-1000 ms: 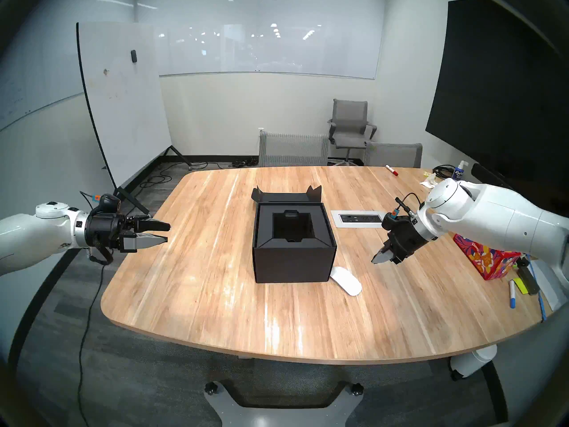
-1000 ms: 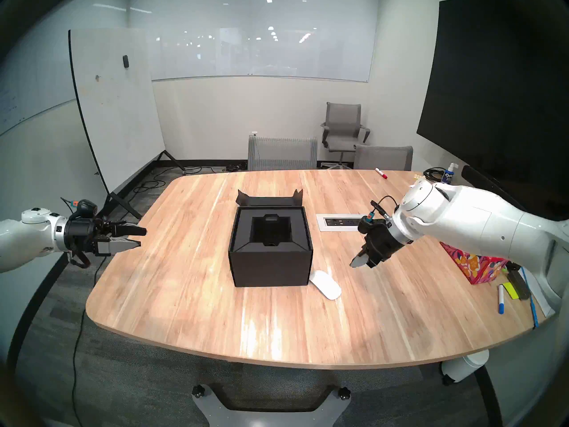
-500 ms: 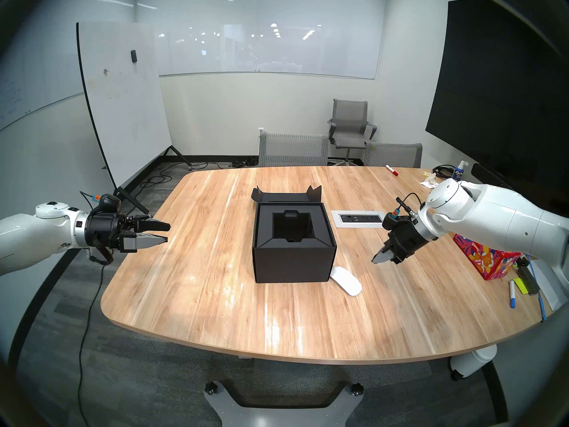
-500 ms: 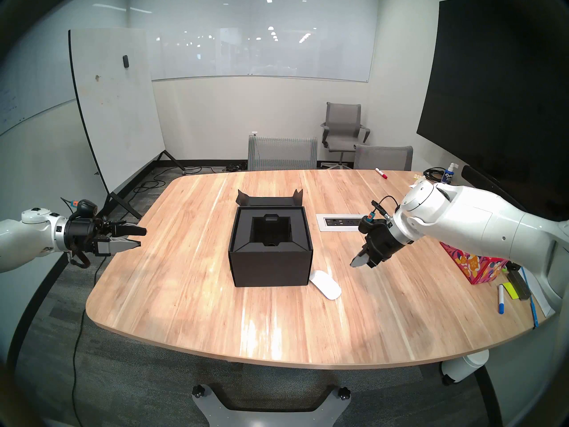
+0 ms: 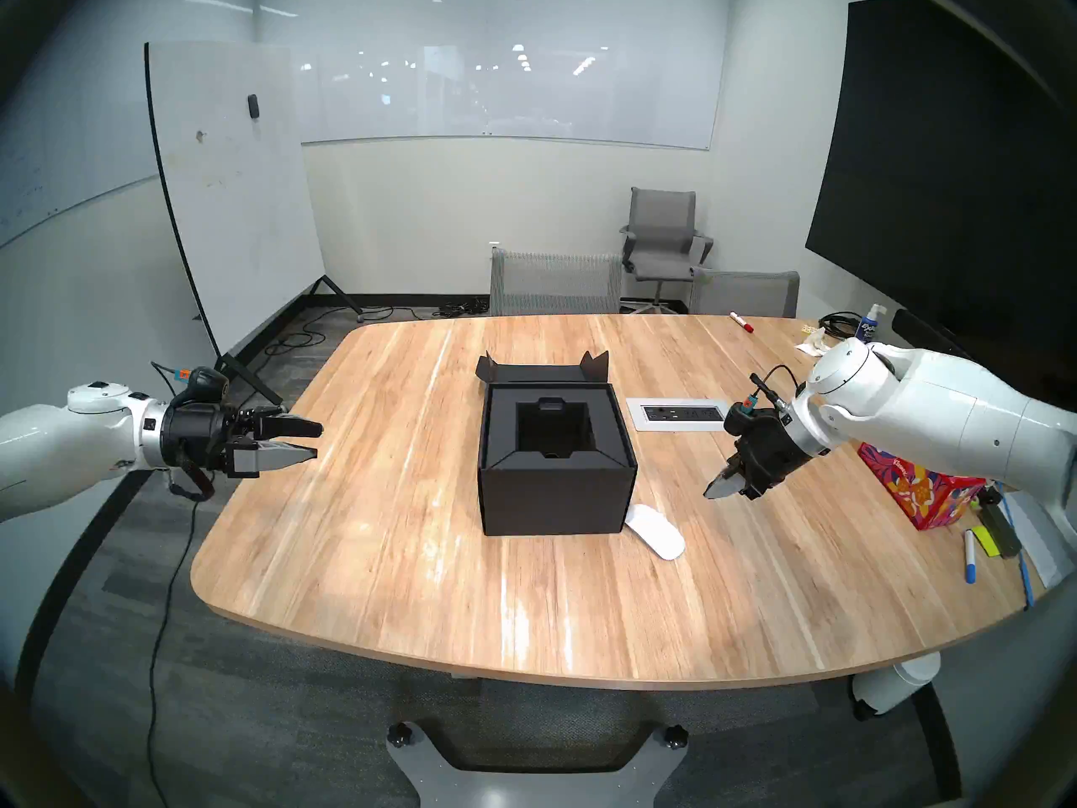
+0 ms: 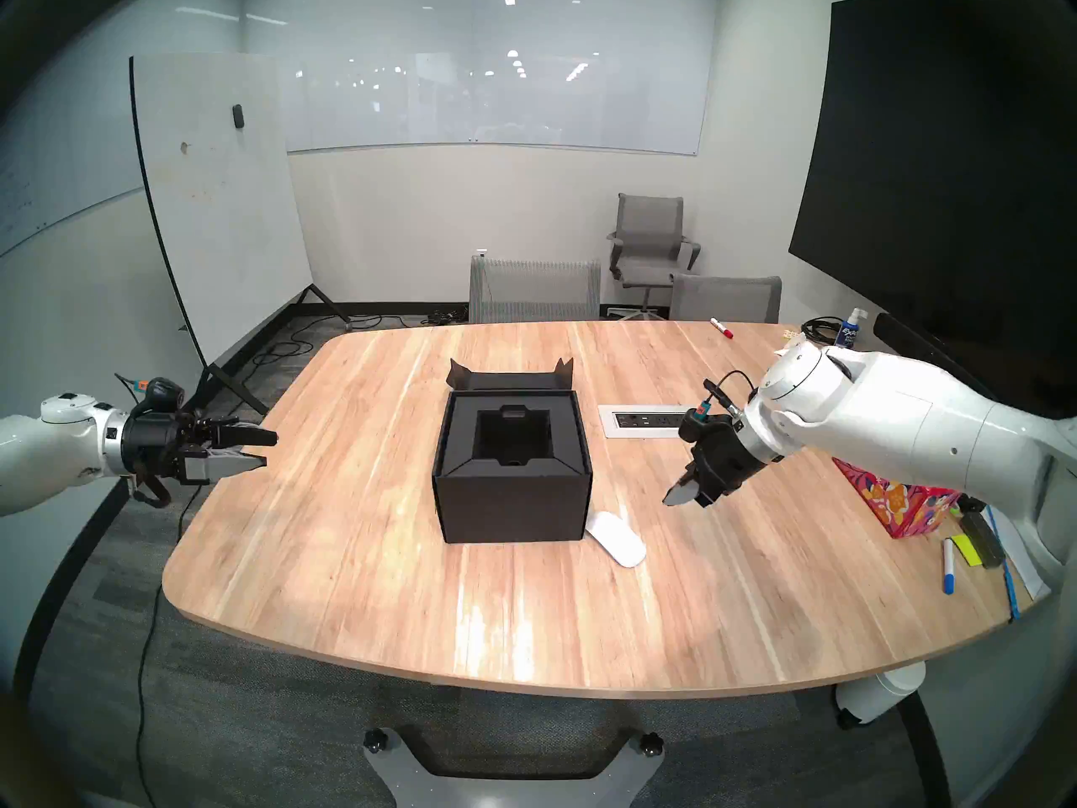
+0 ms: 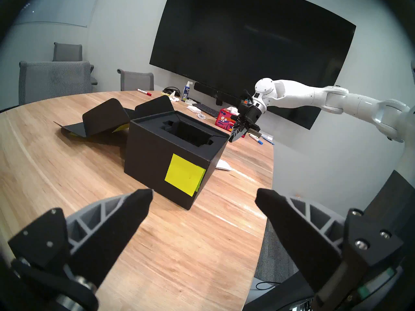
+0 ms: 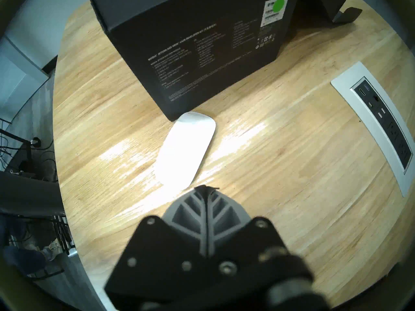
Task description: Open the box and place the mouse inside
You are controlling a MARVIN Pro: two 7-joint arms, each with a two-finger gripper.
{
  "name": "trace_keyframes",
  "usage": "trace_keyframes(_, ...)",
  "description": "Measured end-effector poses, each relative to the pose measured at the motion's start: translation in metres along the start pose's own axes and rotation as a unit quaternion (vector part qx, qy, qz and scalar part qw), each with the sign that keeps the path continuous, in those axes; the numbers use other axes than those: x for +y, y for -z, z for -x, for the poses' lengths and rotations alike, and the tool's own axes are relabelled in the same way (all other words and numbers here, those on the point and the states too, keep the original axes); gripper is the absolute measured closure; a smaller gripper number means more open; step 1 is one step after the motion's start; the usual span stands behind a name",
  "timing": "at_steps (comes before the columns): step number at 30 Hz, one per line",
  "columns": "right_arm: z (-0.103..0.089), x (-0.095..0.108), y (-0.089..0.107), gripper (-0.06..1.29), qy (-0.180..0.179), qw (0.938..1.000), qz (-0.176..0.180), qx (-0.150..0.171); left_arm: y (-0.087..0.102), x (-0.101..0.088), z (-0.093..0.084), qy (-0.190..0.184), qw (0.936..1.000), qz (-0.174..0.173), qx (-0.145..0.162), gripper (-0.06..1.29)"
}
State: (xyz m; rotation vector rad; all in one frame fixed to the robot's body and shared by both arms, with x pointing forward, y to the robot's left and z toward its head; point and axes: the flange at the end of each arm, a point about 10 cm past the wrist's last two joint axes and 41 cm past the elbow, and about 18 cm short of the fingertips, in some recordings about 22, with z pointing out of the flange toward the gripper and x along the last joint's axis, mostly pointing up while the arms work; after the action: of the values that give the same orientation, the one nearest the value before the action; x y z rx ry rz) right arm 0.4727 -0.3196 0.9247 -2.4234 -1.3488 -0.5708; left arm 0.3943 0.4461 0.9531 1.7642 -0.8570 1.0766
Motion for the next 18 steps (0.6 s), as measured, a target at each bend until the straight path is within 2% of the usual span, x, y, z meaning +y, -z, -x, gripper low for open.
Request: trace_keyframes(18, 0.0003, 0.0002, 0.0002, 1.25, 0.0, 1.0, 0.0, 0.0, 0.0, 0.0, 0.0, 0.0, 1.0, 0.0, 0.0, -0.02)
